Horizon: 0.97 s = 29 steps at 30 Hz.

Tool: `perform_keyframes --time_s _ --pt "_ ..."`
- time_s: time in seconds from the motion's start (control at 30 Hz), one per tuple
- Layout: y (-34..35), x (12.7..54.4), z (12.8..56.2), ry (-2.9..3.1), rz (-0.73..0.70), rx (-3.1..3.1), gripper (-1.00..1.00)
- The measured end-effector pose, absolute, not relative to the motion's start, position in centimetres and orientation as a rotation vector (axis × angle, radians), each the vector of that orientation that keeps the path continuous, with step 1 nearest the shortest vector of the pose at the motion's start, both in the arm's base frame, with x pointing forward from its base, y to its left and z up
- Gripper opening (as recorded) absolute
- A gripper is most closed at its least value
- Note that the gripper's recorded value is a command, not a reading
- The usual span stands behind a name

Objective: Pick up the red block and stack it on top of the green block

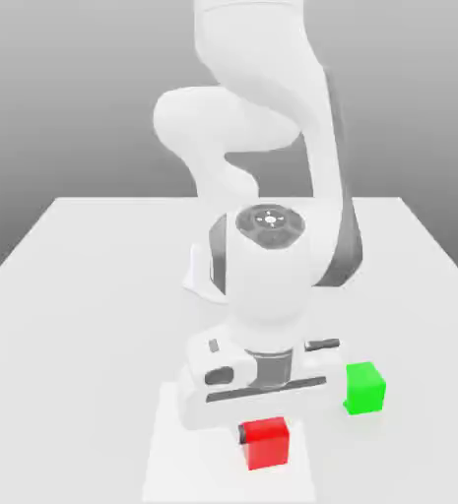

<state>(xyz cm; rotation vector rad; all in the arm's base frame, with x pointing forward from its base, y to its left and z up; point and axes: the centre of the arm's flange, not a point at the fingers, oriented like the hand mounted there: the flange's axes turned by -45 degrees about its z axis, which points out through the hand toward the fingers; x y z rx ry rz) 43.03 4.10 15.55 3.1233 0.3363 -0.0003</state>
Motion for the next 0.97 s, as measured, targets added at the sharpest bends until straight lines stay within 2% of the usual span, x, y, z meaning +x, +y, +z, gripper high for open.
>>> perform_keyframes --time_s 0.2,0.57,0.67,0.87,0.9,0.97 --pt "5.6 42.4 21.1 0.392 0.001 3.125 -1.00" --pt "17.3 34.7 24.4 0.915 0.004 3.026 -1.00" --pt "18.8 32.9 24.2 1.009 0.001 2.978 -1.00" --pt "19.1 32.6 19.2 1.024 0.002 2.968 -1.00" --pt "19.1 32.5 18.4 1.026 0.001 2.968 1.00" --pt "19.1 32.5 18.4 1.026 0.001 2.968 1.00"
